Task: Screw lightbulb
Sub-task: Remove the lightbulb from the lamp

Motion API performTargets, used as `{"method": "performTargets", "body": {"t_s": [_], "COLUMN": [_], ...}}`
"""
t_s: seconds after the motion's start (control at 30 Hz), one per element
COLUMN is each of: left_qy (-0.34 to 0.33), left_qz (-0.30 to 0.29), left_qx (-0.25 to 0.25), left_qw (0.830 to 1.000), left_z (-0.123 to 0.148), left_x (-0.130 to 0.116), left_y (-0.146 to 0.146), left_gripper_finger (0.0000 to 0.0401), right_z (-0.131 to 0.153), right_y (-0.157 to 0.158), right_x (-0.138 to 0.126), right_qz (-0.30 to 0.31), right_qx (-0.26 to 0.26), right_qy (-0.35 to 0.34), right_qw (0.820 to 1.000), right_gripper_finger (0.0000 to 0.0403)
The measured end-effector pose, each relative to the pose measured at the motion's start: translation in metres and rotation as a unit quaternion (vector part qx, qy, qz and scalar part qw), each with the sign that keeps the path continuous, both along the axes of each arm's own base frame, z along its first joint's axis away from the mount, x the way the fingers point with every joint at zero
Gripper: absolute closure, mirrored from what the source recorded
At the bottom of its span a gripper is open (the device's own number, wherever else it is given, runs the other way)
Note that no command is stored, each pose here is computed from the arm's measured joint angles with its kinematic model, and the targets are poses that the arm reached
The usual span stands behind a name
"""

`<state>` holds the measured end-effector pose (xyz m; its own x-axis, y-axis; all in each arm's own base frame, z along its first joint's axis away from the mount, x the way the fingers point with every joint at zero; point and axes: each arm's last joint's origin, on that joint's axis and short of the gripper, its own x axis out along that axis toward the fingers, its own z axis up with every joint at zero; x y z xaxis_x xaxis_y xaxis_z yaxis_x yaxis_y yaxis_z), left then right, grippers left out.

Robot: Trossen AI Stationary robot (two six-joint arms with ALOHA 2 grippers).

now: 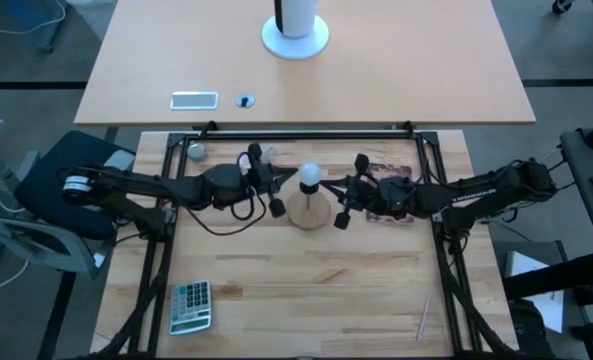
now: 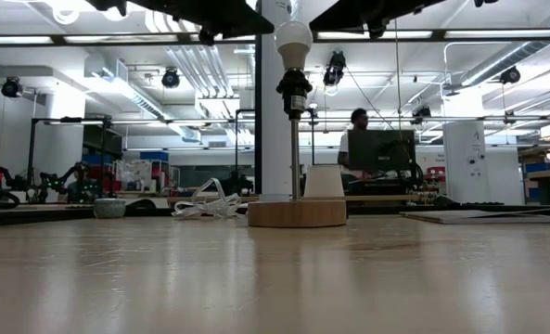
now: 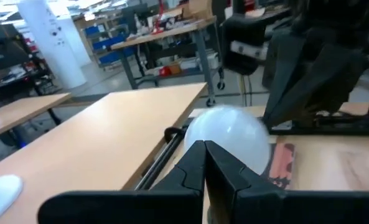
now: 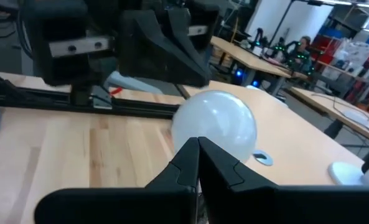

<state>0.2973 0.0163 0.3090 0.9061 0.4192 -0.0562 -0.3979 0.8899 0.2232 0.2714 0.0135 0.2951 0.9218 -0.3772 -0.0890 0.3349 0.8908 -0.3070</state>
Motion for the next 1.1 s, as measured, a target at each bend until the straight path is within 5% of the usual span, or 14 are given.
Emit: {"method": "performTargets", "body": {"t_s": [0.67, 1.1], "left_qy": [-0.004, -0.003], "left_qz": [-0.093, 0.008], "left_qx": [-0.007, 0.0], "left_qw": [0.996, 1.0], "left_z": [0.0, 0.0], "left_x": [0.003, 0.001], "left_y": [-0.007, 0.002], "left_gripper_finger": [0.0401, 0.0401], "right_z": [0.001, 0.003], "right_y": [-0.008, 0.004], "right_x": [-0.001, -0.003], "right_qz": [-0.038, 0.007], "right_qx": [-0.02, -0.007], "right_qy": [0.005, -0.002], "right_qw": [0.999, 1.0], "right_gripper_finger": [0.0401, 0.0401]}}
